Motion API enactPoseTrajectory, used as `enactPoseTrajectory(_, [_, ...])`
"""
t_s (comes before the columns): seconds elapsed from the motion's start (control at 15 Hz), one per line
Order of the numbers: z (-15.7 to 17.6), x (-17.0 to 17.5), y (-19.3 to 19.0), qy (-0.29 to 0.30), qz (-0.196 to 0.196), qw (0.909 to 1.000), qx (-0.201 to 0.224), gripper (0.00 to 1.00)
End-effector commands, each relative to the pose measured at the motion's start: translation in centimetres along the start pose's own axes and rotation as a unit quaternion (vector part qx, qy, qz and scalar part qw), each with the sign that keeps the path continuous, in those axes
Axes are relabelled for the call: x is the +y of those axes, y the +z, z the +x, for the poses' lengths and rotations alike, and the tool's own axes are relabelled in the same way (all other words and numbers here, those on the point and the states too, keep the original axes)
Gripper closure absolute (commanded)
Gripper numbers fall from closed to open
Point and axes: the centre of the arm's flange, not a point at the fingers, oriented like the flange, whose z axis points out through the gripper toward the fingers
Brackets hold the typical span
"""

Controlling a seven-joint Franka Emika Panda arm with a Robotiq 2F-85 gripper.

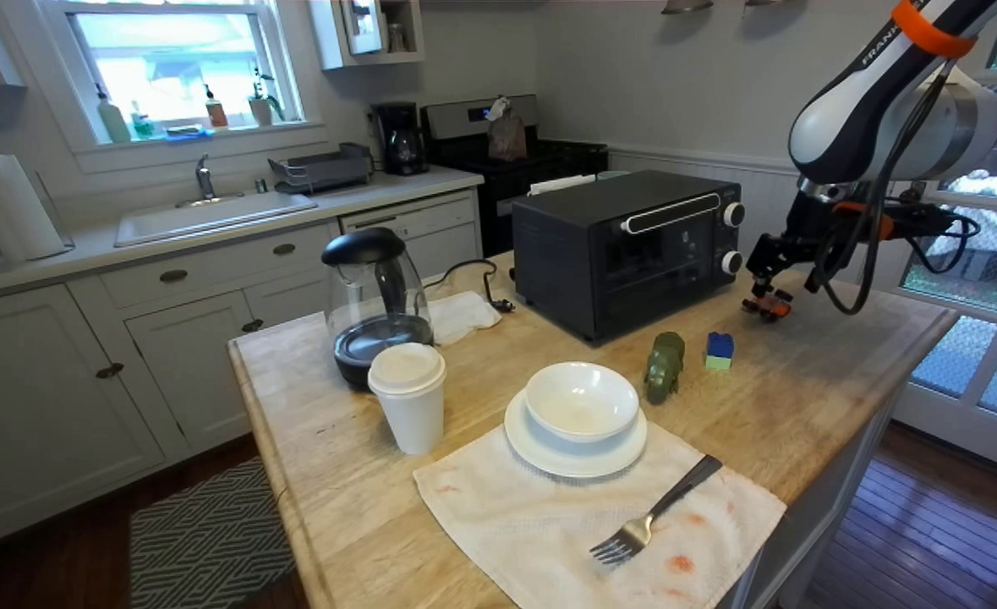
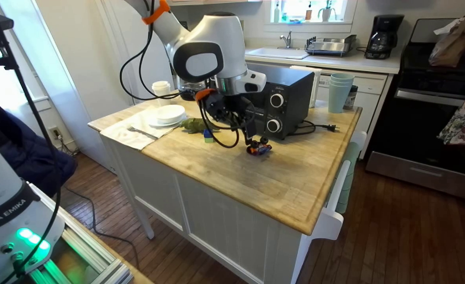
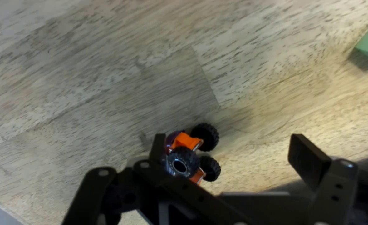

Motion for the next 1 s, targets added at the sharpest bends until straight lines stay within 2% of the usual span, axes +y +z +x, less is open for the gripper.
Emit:
enactPoseTrajectory(0.0, [1.6,2.2,0.1,-0.031,0.020,0.9982,-0.048,0.00])
enactPoseTrajectory(0.53, [4.0,6.2,-0.1,-0.095,0.061,0.9896,-0.089,0.00])
enactPoseTrajectory(0.93, [5.9,8.5,1.8,-0.131,0.096,0.9827,-0.088,0.00])
